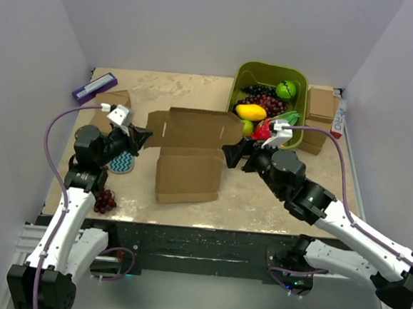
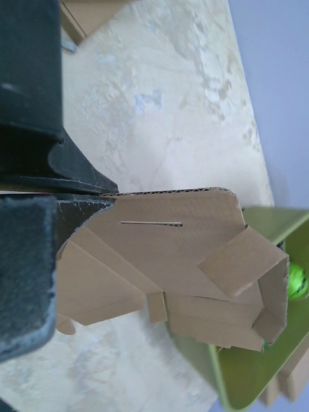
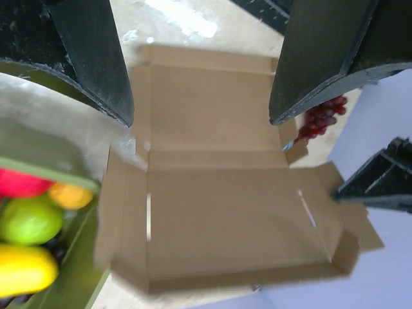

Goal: Fold the paper box

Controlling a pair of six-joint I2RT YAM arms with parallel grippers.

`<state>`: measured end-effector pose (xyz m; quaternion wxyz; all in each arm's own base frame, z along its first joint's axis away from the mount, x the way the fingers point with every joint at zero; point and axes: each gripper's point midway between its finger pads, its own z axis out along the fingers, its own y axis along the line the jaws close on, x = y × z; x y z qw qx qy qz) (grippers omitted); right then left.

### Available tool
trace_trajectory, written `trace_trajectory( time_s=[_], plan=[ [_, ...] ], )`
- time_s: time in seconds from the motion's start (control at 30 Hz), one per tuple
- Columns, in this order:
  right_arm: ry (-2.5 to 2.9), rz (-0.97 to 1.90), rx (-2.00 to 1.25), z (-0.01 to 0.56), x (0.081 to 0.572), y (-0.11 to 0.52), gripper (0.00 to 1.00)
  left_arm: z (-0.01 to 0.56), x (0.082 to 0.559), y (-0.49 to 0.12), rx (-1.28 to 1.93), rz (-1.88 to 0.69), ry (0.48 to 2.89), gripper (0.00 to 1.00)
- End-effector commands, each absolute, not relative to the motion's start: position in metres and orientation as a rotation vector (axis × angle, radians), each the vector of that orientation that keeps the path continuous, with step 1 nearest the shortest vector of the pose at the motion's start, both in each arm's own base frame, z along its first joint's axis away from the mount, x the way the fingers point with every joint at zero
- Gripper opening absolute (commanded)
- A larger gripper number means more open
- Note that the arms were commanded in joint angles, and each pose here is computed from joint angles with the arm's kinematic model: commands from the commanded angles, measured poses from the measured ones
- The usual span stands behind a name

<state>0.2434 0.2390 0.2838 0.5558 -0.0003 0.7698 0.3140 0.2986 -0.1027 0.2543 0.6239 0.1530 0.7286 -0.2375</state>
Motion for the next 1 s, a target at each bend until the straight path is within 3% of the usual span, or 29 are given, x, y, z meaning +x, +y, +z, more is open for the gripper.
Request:
trace_trajectory(
  time_s=[0.0, 0.2, 0.3, 0.4, 0.97],
  plan=[
    [1.759, 0.592, -0.106, 0.312, 0.250, 0.223, 0.90, 0.255, 0.278, -0.136, 0.579, -0.651, 1.626, 0.00],
    [1.698, 0.668, -0.495, 0.328, 0.235, 0.266, 0.91, 0.251, 0.267, -0.155, 0.691, -0.782, 1.606, 0.00],
    [1.719, 0.635, -0.622, 0.326, 0.238, 0.280, 0.79, 0.251, 0.264, -0.157, 0.706, -0.799, 1.601, 0.00],
    [1.718, 0.592, -0.701, 0.325, 0.246, 0.291, 0.78, 0.250, 0.263, -0.157, 0.711, -0.804, 1.601, 0.00],
    [1.655, 0.371, -0.837, 0.292, 0.279, 0.298, 0.76, 0.247, 0.262, -0.160, 0.722, -0.833, 1.607, 0.00]
  ],
)
